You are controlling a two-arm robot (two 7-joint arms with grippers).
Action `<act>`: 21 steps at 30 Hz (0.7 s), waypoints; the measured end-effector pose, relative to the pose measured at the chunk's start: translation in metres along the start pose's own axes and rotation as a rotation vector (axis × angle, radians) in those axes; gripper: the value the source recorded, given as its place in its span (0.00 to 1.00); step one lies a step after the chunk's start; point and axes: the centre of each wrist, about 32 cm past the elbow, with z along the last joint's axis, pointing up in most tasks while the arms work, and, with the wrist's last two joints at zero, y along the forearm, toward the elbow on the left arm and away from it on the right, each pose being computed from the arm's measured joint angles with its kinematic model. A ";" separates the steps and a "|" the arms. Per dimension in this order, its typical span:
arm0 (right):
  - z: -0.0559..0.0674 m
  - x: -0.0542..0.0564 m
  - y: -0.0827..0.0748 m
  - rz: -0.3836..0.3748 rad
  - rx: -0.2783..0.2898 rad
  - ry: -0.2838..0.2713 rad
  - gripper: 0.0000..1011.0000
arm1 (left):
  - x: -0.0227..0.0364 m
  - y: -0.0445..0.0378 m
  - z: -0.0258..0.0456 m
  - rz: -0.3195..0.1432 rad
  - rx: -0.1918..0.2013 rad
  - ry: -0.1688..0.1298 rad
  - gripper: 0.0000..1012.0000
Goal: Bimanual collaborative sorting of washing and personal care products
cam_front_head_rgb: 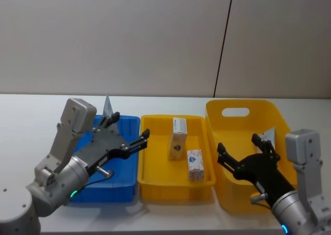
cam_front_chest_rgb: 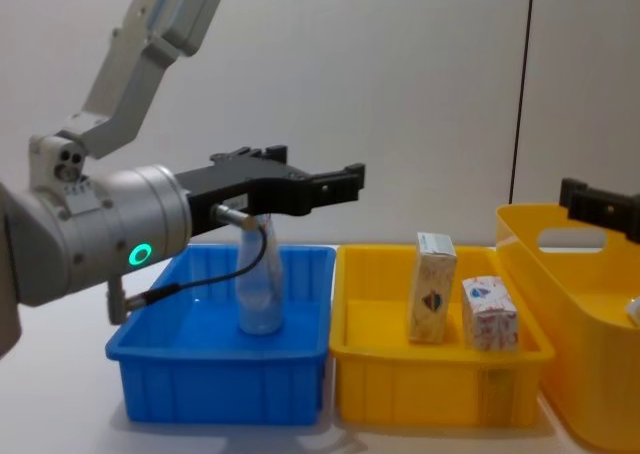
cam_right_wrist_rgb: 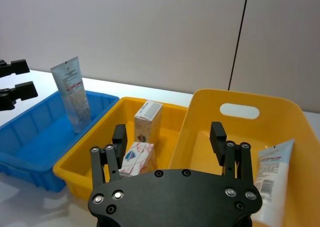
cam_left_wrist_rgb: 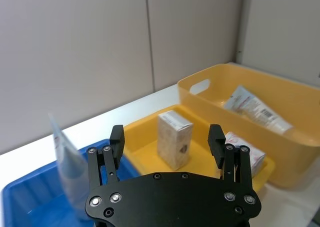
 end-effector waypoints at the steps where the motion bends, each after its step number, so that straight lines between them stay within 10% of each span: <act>1: 0.000 0.000 0.000 0.000 0.000 0.000 0.99 | -0.0008 0.0017 -0.0003 0.009 0.003 -0.005 0.99; 21: -0.005 -0.004 -0.003 0.007 0.003 0.007 0.99 | -0.0226 0.0443 -0.0054 0.222 0.054 -0.130 0.99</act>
